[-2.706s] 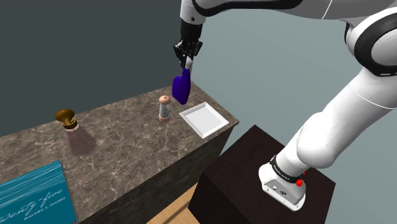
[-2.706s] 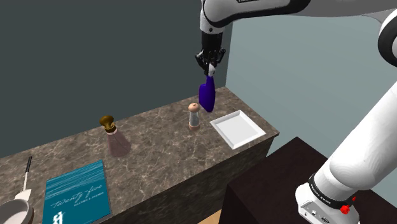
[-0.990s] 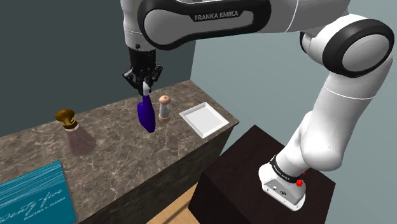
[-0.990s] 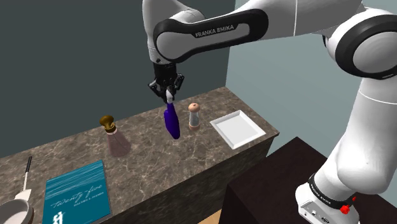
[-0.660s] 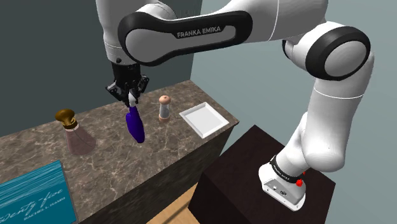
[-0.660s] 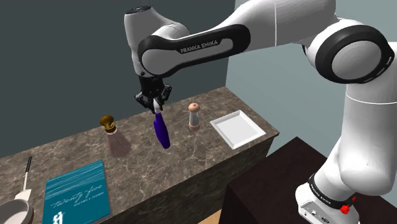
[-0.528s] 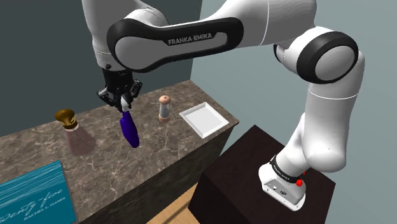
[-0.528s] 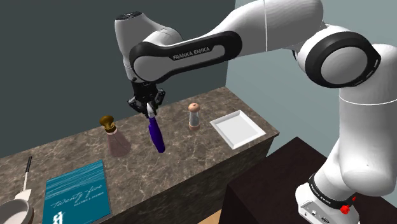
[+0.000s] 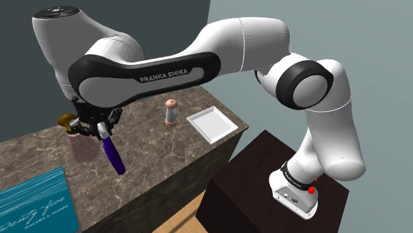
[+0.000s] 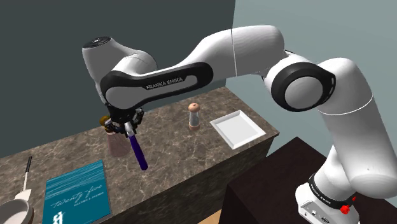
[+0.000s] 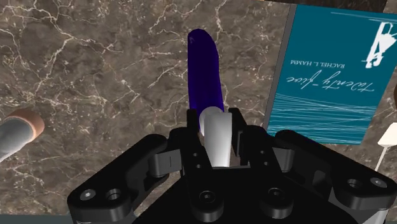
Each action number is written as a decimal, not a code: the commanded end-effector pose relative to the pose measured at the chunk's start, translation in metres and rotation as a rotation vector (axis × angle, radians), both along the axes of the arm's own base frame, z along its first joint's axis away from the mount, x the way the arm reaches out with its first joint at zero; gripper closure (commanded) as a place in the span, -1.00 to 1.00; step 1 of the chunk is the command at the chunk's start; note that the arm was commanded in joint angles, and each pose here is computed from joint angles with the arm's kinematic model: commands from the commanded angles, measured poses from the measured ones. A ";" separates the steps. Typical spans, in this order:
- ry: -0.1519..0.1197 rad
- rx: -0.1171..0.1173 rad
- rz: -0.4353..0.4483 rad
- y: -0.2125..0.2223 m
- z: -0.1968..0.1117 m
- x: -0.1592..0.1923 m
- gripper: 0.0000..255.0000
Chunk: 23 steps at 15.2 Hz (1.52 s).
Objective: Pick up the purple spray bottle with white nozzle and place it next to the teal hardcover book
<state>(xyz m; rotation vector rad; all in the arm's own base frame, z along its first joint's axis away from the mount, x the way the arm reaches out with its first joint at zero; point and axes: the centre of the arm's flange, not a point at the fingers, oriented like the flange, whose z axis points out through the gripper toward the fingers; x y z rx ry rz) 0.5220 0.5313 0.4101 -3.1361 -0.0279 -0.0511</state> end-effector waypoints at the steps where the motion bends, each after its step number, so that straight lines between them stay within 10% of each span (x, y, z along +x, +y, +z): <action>1: 0.000 -0.001 -0.001 0.025 -0.012 -0.001 1.00; 23: 0.000 -0.001 -0.001 0.061 -0.120 -0.002 1.00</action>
